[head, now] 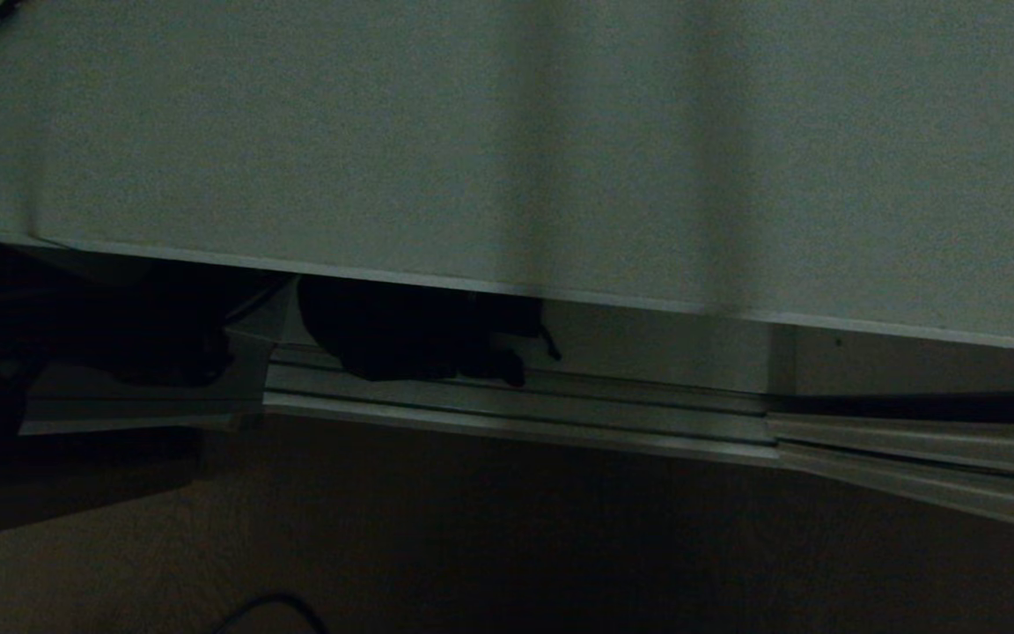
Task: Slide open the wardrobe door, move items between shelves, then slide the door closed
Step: Place the bag on the lower shelf
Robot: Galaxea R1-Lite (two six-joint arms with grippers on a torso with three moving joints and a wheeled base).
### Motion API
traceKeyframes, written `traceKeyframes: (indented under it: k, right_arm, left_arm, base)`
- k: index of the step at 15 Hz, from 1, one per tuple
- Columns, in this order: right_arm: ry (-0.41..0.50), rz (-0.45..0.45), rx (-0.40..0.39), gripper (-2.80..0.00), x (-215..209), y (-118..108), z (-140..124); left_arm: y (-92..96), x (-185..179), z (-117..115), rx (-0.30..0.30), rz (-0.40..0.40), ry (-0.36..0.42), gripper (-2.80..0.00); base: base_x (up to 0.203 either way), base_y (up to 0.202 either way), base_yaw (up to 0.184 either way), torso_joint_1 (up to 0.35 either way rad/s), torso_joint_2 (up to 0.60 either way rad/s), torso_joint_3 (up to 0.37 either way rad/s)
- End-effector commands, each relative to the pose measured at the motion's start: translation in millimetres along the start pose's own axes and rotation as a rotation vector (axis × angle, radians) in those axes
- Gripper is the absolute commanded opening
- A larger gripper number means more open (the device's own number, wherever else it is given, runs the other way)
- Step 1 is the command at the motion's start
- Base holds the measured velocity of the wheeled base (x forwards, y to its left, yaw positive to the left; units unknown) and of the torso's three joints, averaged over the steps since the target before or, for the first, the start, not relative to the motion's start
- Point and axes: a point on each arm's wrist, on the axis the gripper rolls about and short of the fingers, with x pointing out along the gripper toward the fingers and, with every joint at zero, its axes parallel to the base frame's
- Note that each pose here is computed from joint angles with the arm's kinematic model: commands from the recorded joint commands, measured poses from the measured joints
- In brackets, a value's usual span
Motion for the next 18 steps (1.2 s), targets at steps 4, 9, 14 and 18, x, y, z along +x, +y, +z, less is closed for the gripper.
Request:
traceKeyframes:
  k: [4, 9, 14, 18]
  right_arm:
    - [-0.001, 0.0, 0.0, -2.8, 0.0, 0.0, 0.0]
    - [-0.001, 0.0, 0.0, -2.8, 0.0, 0.0, 0.0]
    - [-0.001, 0.0, 0.0, -2.8, 0.0, 0.0, 0.0]
    - [0.0, 0.0, 0.0, -2.8, 0.0, 0.0, 0.0]
  left_arm:
    - [-5.7, -5.0, 4.9, -0.057, -0.008, 0.0, 0.0]
    - [-9.0, -5.8, 4.5, -0.181, -0.019, -0.011, 0.0]
    - [-21.6, 14.2, -14.9, -0.214, -0.066, -0.015, 0.0]
    - [-33.9, 33.5, -31.9, -0.193, -0.104, -0.035, 0.0]
  base:
    - [0.0, 0.0, 0.0, 0.0, 0.0, 0.0]
    - [0.0, 0.0, 0.0, 0.0, 0.0, 0.0]
    - [0.0, 0.0, 0.0, 0.0, 0.0, 0.0]
    - [0.0, 0.0, 0.0, 0.0, 0.0, 0.0]
